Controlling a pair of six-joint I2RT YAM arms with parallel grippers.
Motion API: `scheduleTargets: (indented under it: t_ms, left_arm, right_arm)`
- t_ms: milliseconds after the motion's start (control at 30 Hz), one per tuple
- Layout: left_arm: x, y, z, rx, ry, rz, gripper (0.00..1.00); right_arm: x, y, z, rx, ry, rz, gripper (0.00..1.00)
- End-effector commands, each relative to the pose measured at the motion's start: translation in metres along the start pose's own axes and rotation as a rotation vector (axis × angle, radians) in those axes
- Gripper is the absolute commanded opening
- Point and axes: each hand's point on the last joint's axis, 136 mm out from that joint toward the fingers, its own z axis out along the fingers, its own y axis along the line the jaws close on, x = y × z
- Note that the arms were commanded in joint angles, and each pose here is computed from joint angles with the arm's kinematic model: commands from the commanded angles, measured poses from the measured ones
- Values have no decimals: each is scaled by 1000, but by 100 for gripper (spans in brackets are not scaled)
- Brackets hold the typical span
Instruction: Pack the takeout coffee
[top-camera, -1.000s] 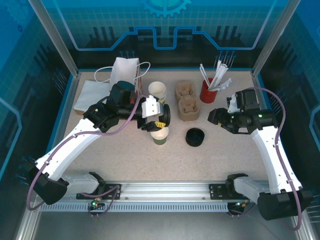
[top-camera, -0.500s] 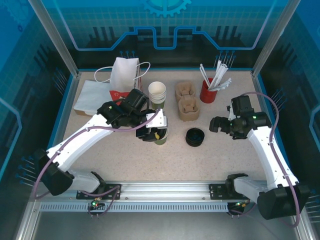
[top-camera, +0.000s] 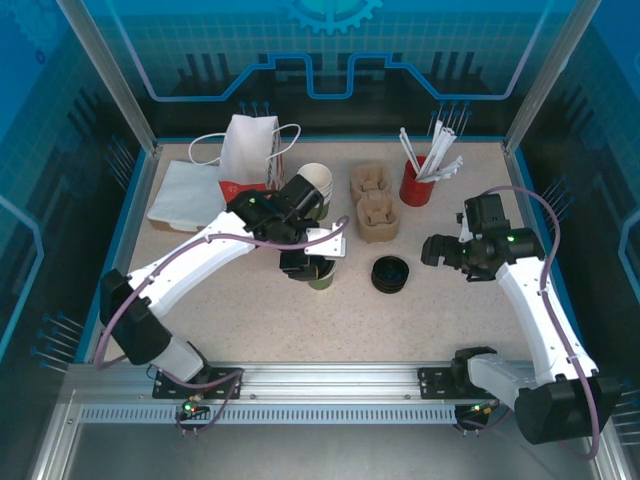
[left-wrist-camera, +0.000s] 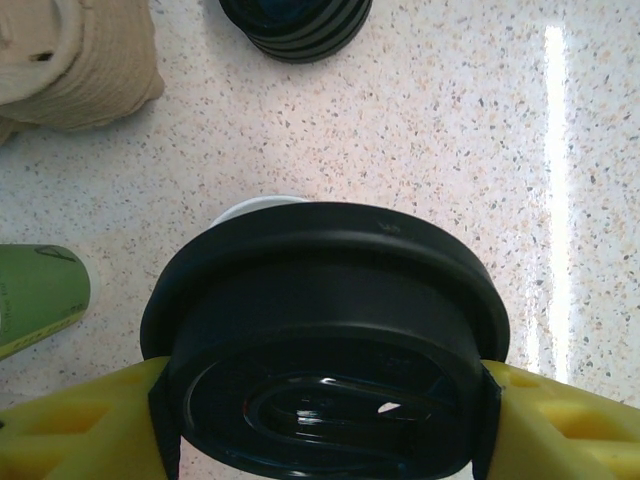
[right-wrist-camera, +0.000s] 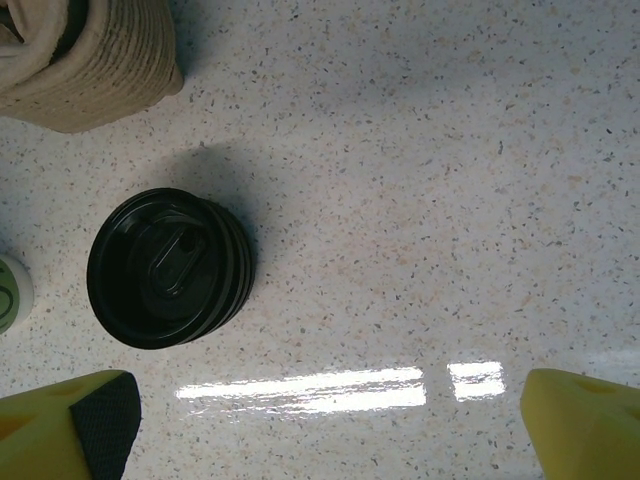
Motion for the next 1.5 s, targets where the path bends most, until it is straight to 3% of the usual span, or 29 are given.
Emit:
scheduleTargets:
  t_ms: [0,933,1467]
  left_arm:
    - [6,0,2,9,67,26,67]
    - [13,11,26,54,200,57,66]
    - [11,14,34,64,207,59,67]
  right_arm:
    - [1,-6,0,10,-6,1,100]
    - [1,-8,1,-5,-6,13,100]
    - [4,-11,2,-16,-1,27,100]
